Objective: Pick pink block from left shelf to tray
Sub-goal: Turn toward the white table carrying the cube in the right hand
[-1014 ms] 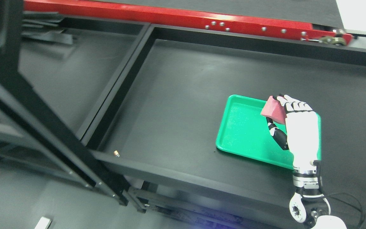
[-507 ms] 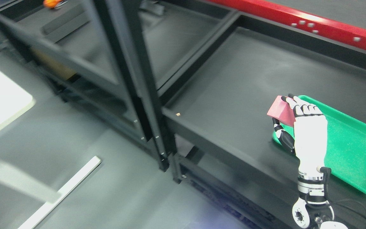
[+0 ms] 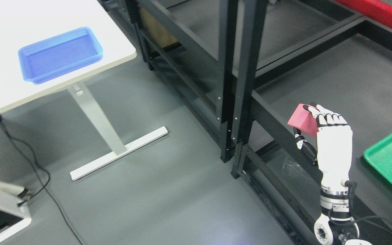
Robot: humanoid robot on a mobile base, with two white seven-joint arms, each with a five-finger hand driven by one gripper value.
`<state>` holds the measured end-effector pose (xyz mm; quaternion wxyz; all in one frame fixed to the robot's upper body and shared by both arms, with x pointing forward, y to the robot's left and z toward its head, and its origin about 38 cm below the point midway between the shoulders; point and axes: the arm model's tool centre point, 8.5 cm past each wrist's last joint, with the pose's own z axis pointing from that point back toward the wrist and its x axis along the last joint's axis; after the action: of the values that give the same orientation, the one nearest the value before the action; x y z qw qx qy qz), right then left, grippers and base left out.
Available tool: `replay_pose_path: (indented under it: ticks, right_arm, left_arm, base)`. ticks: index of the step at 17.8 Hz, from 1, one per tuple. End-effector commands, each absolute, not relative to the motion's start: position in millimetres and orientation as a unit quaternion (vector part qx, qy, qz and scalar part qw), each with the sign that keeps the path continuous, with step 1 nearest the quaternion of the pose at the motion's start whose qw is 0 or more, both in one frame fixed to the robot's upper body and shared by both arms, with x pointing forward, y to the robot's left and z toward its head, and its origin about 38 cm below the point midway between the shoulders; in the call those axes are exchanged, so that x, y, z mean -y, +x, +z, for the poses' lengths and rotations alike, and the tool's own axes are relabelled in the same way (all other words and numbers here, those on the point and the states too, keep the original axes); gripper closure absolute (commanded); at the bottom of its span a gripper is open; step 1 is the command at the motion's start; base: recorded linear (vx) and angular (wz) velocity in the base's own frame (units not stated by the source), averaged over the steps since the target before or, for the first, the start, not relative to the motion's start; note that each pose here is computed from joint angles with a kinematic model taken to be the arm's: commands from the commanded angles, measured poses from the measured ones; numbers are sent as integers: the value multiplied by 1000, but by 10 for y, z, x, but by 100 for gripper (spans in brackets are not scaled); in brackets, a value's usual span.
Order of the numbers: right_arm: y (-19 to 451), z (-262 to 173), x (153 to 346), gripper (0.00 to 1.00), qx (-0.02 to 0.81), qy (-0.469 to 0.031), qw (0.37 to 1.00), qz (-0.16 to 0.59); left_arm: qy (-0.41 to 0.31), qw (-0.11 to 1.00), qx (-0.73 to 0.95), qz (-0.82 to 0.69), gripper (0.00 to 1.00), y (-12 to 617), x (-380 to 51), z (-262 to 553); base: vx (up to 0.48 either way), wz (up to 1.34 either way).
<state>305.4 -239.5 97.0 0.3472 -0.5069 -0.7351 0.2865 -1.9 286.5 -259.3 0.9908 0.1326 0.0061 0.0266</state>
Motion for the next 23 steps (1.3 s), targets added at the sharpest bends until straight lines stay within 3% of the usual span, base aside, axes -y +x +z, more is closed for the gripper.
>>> replay_pose_path:
  ticks: [1, 11, 23]
  right_arm:
    - [3052, 992, 2403, 98, 736, -508, 345, 285]
    - [3047, 982, 2404, 98, 735, -508, 346, 286]
    - [3057, 990, 2403, 98, 736, -508, 345, 286]
  left_arm:
    - [140, 990, 18, 28, 0, 230, -2972, -2580]
    - [140, 990, 18, 28, 0, 230, -2972, -2580]
    - [140, 990, 18, 28, 0, 230, -2972, -2580]
  base:
    - [-190, 852]
    - [-92, 795]
    - [174, 325]
